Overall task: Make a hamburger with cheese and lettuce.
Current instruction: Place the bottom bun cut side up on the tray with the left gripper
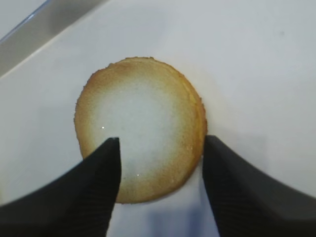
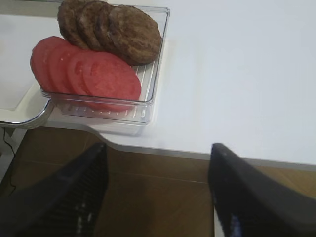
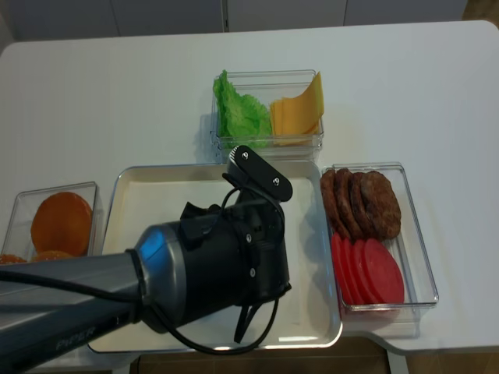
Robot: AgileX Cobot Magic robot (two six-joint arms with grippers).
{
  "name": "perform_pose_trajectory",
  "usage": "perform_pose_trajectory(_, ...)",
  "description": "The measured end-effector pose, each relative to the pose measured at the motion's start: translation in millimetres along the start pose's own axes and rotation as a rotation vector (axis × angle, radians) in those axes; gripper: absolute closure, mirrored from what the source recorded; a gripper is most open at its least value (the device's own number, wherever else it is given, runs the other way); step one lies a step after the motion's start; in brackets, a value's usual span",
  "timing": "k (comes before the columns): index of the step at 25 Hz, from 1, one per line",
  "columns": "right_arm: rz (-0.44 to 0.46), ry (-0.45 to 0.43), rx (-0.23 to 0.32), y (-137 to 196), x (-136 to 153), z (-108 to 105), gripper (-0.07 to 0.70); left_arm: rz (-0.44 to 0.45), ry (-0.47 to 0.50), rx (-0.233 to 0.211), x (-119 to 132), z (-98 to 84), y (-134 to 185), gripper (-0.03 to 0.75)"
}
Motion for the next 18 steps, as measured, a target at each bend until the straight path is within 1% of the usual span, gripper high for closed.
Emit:
perform_pose_trajectory(5, 0.0, 0.0, 0.0, 0.0, 0.0, 0.0, 0.153, 0.033, 0.023, -0.023, -0.1, -4.1, 5.9, 0.319)
perform_pose_trajectory(8, 0.0, 0.0, 0.0, 0.0, 0.0, 0.0, 0.153, 0.058, 0.046, -0.018, -2.4, -7.5, 6.9, 0.319)
perform_pose_trajectory(11, 0.0, 0.0, 0.0, 0.0, 0.0, 0.0, 0.153, 0.078, 0.09, 0.0, -7.3, -9.6, -3.4, 0.319)
perform_pose_trajectory(12, 0.0, 0.0, 0.0, 0.0, 0.0, 0.0, 0.153, 0.085, 0.106, -0.005, -8.7, -9.0, -8.9, 0.319)
perform_pose_trajectory(15, 0.0, 0.0, 0.0, 0.0, 0.0, 0.0, 0.153, 0.11, 0.163, 0.01, -12.3, -7.3, -22.2, 0.319)
perform_pose_trajectory(16, 0.0, 0.0, 0.0, 0.0, 0.0, 0.0, 0.153, 0.126, 0.182, 0.002, -12.1, -5.2, -25.6, 0.319)
perform_pose_trajectory(18, 0.0, 0.0, 0.0, 0.0, 0.0, 0.0, 0.153, 0.162, 0.213, 0.0, -8.6, 1.6, -30.3, 0.319)
Point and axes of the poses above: a point on each arm's last joint axis where the gripper is mounted, x pointing out along that axis toward the gripper, z along the wrist's bending axis when the last joint is at zero, y = z × x, the point moved 9 cm from there along x, pointing out along that axis toward the gripper, and after that the axes turned 12 degrees about -x, right-handed, at the moved point
